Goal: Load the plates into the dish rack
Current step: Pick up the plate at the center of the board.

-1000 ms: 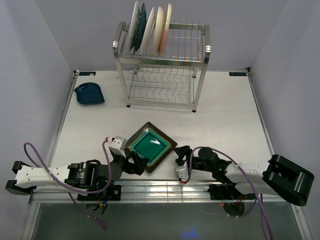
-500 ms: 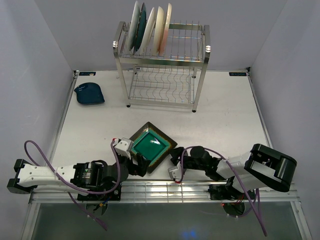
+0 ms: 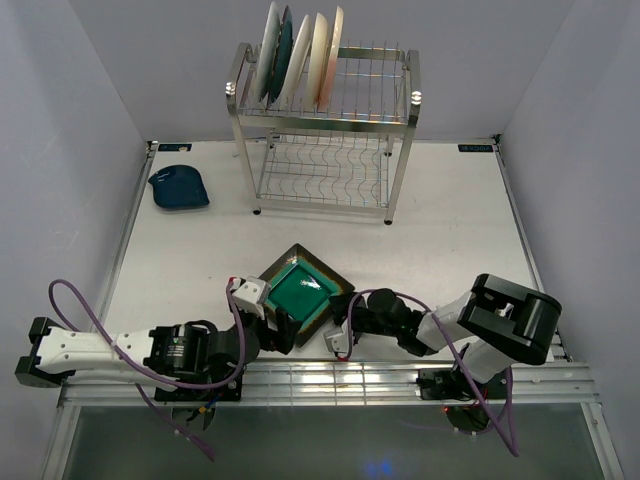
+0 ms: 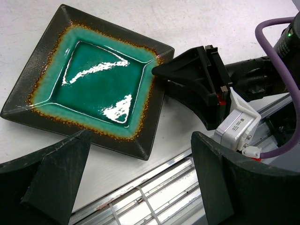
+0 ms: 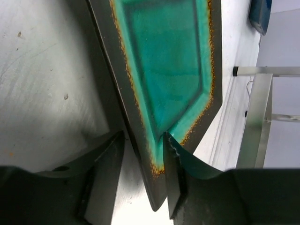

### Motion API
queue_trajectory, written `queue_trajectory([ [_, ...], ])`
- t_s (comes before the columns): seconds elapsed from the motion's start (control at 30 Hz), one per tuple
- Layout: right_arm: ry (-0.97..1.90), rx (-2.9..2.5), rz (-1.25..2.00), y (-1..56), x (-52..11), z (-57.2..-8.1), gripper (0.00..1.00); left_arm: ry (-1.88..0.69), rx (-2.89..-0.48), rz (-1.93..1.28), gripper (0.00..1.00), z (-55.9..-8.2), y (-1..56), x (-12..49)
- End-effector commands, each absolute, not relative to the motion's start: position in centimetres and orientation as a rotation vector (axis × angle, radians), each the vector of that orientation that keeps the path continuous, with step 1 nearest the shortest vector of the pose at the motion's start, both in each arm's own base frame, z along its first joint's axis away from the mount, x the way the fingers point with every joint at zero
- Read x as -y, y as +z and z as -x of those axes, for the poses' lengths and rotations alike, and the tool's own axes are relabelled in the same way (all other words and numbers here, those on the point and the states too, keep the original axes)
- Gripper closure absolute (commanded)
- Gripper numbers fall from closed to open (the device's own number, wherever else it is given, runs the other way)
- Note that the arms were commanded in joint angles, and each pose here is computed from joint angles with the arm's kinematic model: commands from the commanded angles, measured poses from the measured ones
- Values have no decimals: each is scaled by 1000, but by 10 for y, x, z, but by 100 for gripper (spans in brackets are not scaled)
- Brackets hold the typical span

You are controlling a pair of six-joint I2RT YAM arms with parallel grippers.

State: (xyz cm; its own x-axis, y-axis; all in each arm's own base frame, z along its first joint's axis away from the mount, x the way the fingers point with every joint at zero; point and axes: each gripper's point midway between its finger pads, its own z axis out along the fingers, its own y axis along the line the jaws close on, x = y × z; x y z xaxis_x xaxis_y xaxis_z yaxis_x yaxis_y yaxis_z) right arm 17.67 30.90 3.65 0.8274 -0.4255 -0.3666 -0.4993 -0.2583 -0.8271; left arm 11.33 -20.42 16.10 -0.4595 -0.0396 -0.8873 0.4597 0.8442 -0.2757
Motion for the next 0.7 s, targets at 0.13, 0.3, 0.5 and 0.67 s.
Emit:
queue_trajectory([
  [0.13, 16, -638, 1807, 53, -325, -186, 69, -610, -1958, -341, 2, -112, 173, 213],
  [0.3, 41, -638, 1802, 55, -327, -182, 90, -580, -1949, -370, 2, -113, 176, 216],
  [0.5, 131, -662, 1844, 63, -325, -168, 92, -558, -1920, -417, 2, -115, 182, 222],
  [0.67, 215, -701, 1877, 72, -320, -156, 92, -610, -1857, -466, 2, -114, 199, 233],
])
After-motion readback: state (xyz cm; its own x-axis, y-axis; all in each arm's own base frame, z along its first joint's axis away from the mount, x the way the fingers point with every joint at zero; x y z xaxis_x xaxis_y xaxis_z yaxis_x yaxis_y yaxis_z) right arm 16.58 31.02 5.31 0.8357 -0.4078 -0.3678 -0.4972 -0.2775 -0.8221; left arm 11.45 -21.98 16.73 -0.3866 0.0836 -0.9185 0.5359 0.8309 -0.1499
